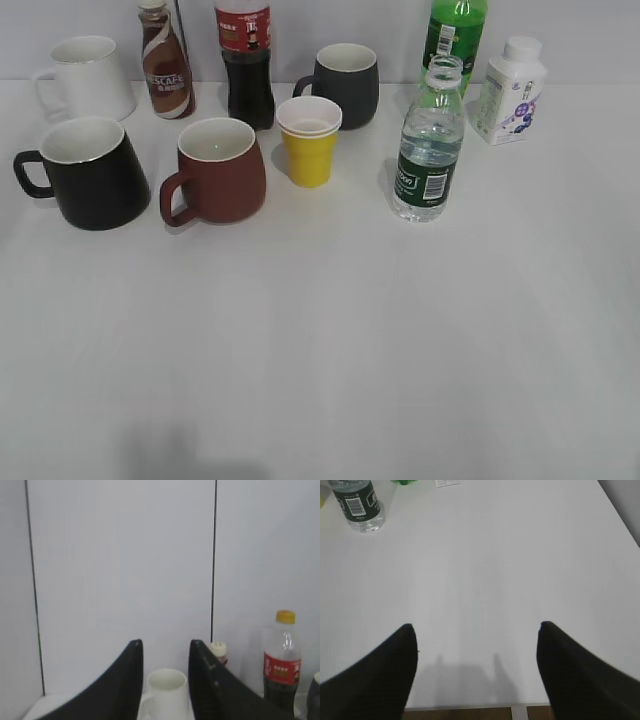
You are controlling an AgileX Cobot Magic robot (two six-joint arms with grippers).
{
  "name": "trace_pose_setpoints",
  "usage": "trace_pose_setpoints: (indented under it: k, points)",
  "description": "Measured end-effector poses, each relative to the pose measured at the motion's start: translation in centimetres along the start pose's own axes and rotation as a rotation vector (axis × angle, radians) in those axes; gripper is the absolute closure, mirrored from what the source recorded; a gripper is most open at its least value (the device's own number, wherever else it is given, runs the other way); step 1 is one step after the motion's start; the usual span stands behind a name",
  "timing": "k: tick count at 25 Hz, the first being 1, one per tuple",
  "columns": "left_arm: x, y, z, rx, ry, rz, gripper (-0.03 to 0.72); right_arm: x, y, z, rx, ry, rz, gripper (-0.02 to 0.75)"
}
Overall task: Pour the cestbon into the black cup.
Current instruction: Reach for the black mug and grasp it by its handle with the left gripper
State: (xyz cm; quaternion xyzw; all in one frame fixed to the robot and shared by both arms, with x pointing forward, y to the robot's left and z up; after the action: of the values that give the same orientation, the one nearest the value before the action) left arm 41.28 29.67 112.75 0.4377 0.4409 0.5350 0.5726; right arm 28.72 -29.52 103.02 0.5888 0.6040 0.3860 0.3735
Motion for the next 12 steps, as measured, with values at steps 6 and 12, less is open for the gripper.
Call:
trace_pose_setpoints:
  k: [6,12]
  points:
    - [0.1,-6.5,6.4,0.152,-0.012,-0.012,0.444,0.0,0.0,0.0,0.000,0.000,0.000,0.183]
    - [0.5,-14.8,9.7,0.315,-0.004,-0.040,0.444,0.0,0.0,0.0,0.000,0.000,0.000,0.183]
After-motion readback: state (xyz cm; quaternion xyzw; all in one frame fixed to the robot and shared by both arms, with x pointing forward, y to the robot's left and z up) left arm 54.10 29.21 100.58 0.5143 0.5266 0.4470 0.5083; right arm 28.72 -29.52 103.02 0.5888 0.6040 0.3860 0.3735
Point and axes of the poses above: a point on each arm's last joint axis where the gripper is mounted, z pointing out along that axis toward the gripper, x along the wrist's bending axis when the last joint is at zero, y = z × x, the point moved 6 cm from there along z, pointing out along that axis toward the gripper, and after that the axes turned 1 degree about -z, right-handed, at the moved point
